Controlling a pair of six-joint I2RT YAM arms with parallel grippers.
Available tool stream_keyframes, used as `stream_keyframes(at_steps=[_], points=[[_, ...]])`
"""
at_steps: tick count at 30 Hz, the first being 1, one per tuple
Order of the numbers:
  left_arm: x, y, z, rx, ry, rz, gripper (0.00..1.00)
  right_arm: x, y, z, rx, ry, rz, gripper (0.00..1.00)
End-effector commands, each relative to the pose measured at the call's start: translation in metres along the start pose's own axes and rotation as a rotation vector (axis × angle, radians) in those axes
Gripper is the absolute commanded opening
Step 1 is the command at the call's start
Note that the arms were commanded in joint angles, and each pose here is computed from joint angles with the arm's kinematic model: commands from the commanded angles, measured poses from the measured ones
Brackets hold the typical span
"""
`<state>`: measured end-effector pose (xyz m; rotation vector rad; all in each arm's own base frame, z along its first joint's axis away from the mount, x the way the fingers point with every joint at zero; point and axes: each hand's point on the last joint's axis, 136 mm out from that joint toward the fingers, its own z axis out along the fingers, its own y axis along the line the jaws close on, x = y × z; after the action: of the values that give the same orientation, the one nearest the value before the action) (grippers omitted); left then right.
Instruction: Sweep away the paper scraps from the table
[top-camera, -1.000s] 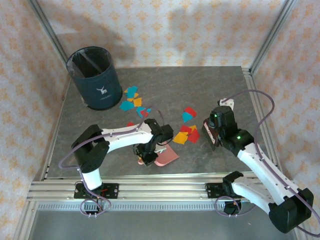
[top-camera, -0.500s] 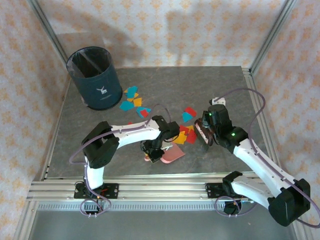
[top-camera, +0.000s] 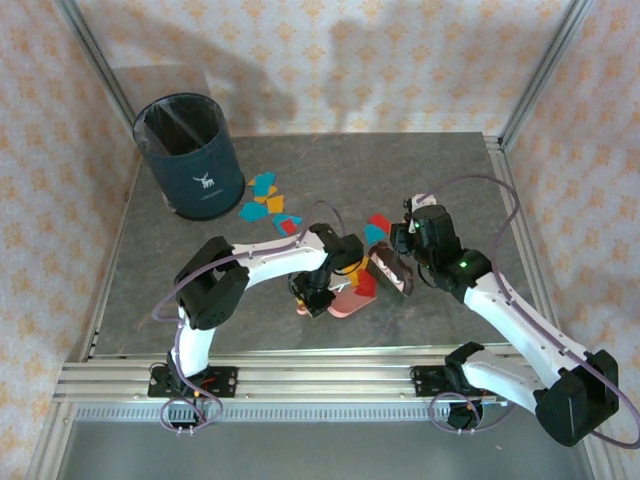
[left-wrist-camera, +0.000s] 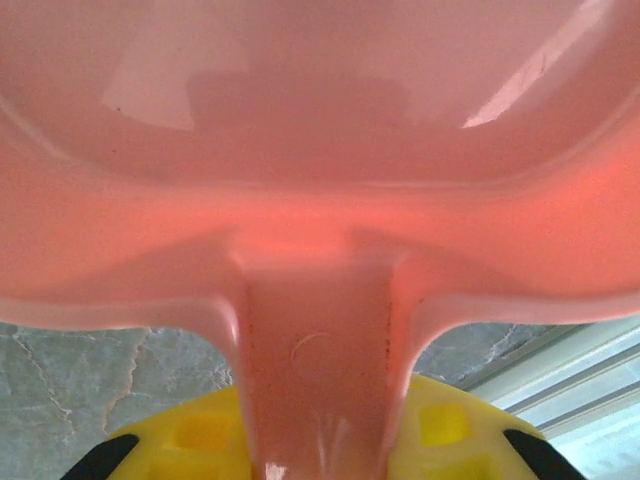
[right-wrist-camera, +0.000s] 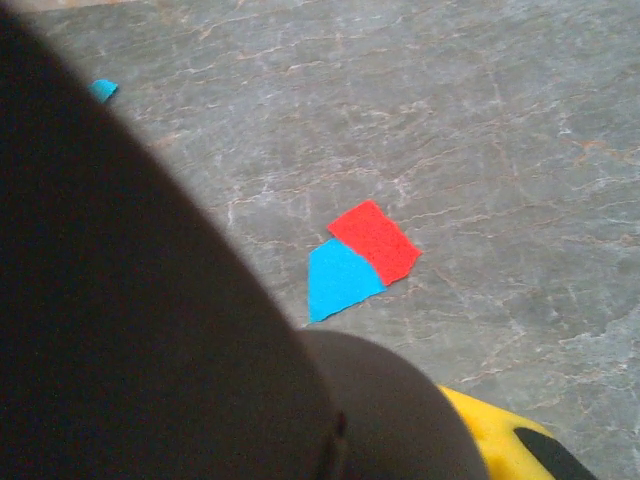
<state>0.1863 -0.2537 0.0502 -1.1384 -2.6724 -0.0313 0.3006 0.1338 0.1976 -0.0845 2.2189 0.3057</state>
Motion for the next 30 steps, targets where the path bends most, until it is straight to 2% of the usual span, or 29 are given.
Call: stream_keyframes(at_steps=[1,8,14,18,24,30], points=[[-0.007,0.004,-0.001,0.002,-0.008,-0.036,0.00,0.001,0.016,-0.003,-0.070,0.036,-0.024,0.00],[-0.006,0.009,-0.001,-0.001,-0.017,-0.049,0.00,-0.003,0.026,-0.006,-0.125,0.031,-0.019,0.00],[0.002,0.014,-0.002,-0.002,-0.028,-0.067,0.00,-0.022,0.021,-0.016,-0.105,-0.087,0.041,0.00],[0.009,0.020,0.001,0.000,-0.028,-0.090,0.00,-0.036,0.001,-0.022,-0.011,-0.187,0.098,0.00],[0.014,0.025,-0.004,0.012,-0.055,-0.107,0.00,-0.056,-0.041,-0.034,0.213,-0.340,0.175,0.00],[0.014,0.029,-0.003,0.018,-0.056,-0.112,0.00,-0.074,-0.063,-0.034,0.346,-0.426,0.175,0.00]])
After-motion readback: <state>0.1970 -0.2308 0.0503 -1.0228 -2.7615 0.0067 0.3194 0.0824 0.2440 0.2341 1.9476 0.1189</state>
